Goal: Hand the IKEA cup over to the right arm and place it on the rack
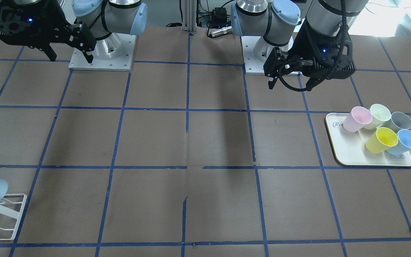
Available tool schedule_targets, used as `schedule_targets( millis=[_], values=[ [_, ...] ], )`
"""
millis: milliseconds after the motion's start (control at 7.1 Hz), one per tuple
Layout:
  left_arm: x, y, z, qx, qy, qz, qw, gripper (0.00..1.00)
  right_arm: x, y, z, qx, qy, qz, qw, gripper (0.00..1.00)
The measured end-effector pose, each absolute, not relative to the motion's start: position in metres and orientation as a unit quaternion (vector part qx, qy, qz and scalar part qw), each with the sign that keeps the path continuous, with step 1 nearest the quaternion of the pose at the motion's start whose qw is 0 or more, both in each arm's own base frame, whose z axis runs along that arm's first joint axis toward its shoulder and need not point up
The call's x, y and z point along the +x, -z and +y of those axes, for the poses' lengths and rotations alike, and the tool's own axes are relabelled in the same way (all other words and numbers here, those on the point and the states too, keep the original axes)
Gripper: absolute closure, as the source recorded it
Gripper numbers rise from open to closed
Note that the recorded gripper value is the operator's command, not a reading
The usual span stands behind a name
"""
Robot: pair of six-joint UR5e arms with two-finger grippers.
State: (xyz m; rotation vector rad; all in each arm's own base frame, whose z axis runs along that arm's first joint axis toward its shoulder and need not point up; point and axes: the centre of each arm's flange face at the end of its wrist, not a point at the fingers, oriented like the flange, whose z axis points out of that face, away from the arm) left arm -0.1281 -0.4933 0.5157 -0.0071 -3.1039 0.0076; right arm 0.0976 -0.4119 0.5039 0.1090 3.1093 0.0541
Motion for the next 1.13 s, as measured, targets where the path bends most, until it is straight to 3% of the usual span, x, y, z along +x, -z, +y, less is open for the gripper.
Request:
schedule_targets(
  millis=[1127],
  values=[
    [-0.128,-0.515,-0.493,-0.002,-0.002,-1.000,0.019,0.00,0.118,-0.507,-0.397,0.027,-0.019,0.999,0.017,0.00]
  ],
)
